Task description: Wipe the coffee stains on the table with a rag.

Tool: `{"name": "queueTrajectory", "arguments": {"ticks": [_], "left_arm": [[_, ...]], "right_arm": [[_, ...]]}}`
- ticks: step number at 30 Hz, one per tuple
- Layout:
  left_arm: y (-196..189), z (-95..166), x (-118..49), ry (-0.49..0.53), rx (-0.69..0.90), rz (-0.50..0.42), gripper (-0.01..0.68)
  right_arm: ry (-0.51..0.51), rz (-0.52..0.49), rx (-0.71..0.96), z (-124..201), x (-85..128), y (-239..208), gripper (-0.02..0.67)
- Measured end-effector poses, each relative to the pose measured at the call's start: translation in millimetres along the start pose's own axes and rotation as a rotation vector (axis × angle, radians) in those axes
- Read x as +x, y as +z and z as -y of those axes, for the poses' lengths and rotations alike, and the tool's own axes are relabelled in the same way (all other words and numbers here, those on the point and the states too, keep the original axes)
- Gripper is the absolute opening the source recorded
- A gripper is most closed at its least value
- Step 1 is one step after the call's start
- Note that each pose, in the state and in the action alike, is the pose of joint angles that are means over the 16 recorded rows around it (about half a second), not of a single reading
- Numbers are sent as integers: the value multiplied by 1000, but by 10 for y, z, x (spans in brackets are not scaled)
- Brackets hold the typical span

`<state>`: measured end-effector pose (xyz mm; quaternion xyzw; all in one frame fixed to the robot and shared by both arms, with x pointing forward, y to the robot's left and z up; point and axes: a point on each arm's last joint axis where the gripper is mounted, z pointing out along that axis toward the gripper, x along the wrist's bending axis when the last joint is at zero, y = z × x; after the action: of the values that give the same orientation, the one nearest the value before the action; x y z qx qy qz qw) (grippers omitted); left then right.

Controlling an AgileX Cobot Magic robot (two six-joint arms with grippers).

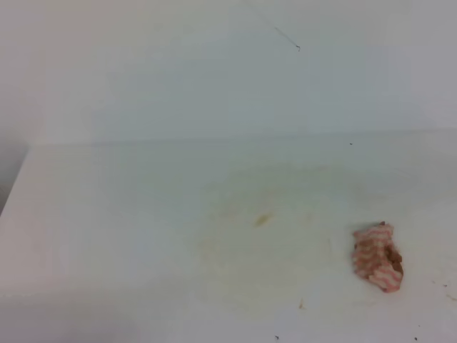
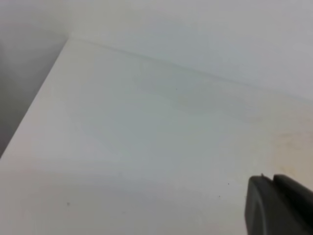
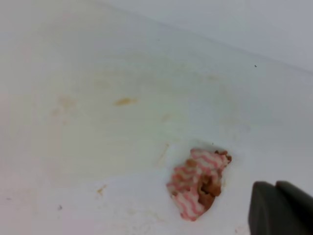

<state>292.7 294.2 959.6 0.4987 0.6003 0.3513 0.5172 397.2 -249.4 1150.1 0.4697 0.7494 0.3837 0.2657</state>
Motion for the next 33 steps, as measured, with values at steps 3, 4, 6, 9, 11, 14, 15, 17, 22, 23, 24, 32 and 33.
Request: {"name": "queueTrajectory", "arguments": {"ticks": [3, 4, 6, 9, 11, 14, 15, 17, 22, 23, 24, 32, 33], "left_arm": [[0, 1, 0, 0, 1, 0, -1], [0, 1, 0, 0, 1, 0, -1], [0, 1, 0, 0, 1, 0, -1], [0, 2, 0, 0, 2, 0, -1], [0, 3, 0, 0, 3, 0, -1], [-2, -4, -2, 0, 2, 0, -1], [-2, -4, -2, 0, 2, 0, -1], [-2, -4, -2, 0, 2, 0, -1], [-2, -4, -2, 0, 2, 0, -1], [-2, -4, -2, 0, 2, 0, -1], [-2, -4, -2, 0, 2, 0, -1], [-2, -4, -2, 0, 2, 0, -1], [-2, -4, -2, 0, 2, 0, -1]], "right_arm": [[3, -1, -2, 2, 3, -13, 1], [3, -1, -2, 2, 4, -14, 1], [4, -2, -1, 3, 4, -14, 1], [4, -2, -2, 4, 5, -18, 0], [3, -1, -7, 5, 8, -33, 0], [-15, 8, -30, 7, 12, -85, 0], [-27, 15, -44, 10, 12, -109, 0], [-56, 36, -84, 26, 12, -170, 0], [-123, 122, -255, 166, 20, -387, 0], [-134, 144, -296, 218, 23, -431, 0], [-143, 167, -337, 280, 26, -473, 0], [-143, 338, -571, 1005, 62, -530, -1], [-133, 350, -583, 1104, 66, -499, -1]]}}
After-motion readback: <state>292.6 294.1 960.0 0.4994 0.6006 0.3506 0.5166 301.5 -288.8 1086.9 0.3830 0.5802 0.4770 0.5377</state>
